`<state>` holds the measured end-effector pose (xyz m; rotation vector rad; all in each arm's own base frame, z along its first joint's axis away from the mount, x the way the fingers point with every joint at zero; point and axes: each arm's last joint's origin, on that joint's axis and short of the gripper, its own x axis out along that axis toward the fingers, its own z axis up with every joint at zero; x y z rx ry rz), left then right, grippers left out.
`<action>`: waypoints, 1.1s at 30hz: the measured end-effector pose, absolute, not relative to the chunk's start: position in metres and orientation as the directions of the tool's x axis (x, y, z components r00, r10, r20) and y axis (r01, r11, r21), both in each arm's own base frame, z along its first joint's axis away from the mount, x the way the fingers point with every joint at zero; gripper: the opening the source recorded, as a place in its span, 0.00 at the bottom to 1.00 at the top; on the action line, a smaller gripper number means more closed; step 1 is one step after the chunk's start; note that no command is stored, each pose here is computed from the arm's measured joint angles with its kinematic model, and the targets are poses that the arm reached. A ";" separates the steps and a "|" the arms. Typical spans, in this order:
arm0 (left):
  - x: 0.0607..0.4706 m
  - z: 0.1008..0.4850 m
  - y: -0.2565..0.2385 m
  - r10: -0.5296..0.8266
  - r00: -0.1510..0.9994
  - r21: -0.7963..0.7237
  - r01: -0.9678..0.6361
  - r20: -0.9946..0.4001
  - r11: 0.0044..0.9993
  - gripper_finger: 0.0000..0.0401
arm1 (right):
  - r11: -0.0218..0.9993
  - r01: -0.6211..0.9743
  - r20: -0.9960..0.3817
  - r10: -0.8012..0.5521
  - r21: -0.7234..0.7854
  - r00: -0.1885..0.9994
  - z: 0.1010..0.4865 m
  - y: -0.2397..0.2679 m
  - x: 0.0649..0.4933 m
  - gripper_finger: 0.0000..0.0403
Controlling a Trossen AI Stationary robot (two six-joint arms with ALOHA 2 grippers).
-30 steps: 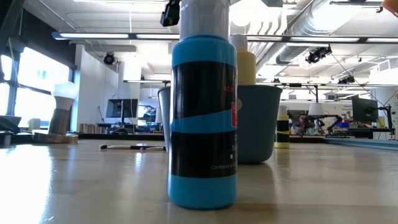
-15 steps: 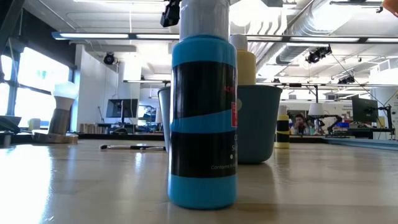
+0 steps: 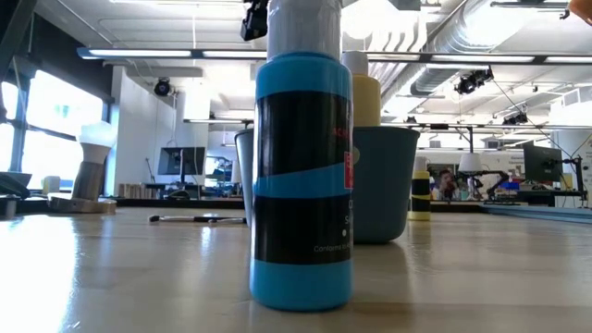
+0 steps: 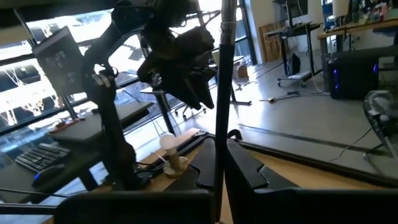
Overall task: Pick & Place Paint Supplies
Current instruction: Put the black and silver paint brush into the green cup
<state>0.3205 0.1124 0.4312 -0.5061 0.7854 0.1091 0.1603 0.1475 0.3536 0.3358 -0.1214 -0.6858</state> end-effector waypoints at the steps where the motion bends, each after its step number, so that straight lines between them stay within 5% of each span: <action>1: 0.320 0.431 0.112 -0.091 0.707 -0.390 -0.273 -0.701 0.880 0.50 | 0.721 0.593 0.000 -0.635 0.359 0.772 0.353 0.151 0.161 0.01; 33: 0.324 0.428 0.111 -0.049 0.696 -0.335 -0.282 -0.717 0.899 0.50 | 0.817 0.205 -0.001 -0.243 0.539 0.970 0.278 0.262 0.096 0.01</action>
